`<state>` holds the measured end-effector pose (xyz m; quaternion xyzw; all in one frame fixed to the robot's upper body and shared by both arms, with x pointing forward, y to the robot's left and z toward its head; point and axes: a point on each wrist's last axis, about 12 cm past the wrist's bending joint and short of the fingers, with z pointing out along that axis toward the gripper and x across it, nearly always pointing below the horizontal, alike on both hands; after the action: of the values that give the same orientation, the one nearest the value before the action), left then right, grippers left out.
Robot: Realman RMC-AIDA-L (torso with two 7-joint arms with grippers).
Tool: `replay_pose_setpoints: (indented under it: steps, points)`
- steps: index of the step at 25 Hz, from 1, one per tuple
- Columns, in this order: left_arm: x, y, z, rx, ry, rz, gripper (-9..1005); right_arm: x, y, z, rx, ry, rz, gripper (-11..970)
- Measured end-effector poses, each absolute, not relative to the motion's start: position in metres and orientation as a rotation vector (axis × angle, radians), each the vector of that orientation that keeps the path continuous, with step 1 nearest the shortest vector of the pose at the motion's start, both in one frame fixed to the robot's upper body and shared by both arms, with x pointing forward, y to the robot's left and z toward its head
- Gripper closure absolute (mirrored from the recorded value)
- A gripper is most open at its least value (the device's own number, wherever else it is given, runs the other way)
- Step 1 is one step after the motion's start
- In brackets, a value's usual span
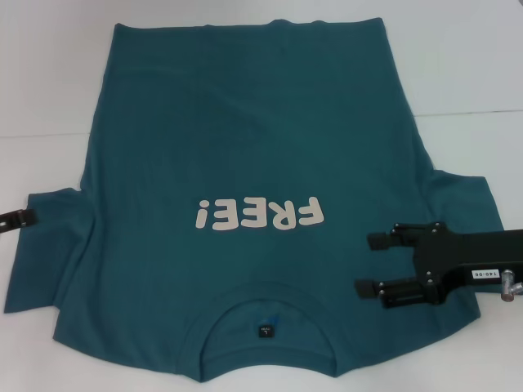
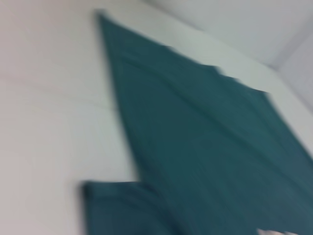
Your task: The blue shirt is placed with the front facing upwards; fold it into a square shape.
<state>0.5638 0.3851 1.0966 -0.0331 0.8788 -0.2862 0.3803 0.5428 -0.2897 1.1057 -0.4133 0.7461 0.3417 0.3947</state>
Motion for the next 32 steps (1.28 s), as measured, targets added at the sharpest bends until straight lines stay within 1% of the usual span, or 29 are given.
replay_pose_setpoints:
  steps: [4, 15, 21, 27, 32]
  points:
    - [0.566, 0.388, 1.088, -0.149, 2.312, -0.679, 52, 0.543, -0.29, 1.106, -1.051, 1.891, 0.864, 56]
    - [0.571, 0.383, 1.078, -0.123, 2.382, -0.574, 58, 0.543, -0.29, 1.105, -1.051, 1.897, 0.863, 61]
    - [0.577, 0.37, 1.071, -0.092, 2.418, -0.59, 71, 0.545, -0.288, 1.106, -1.054, 1.894, 0.858, 63]
    - [0.585, 0.36, 1.068, -0.043, 2.455, -0.545, 96, 0.547, -0.288, 1.107, -1.051, 1.895, 0.851, 65]
    - [0.588, 0.349, 1.069, -0.016, 2.458, -0.579, 117, 0.546, -0.288, 1.106, -1.047, 1.898, 0.85, 67]
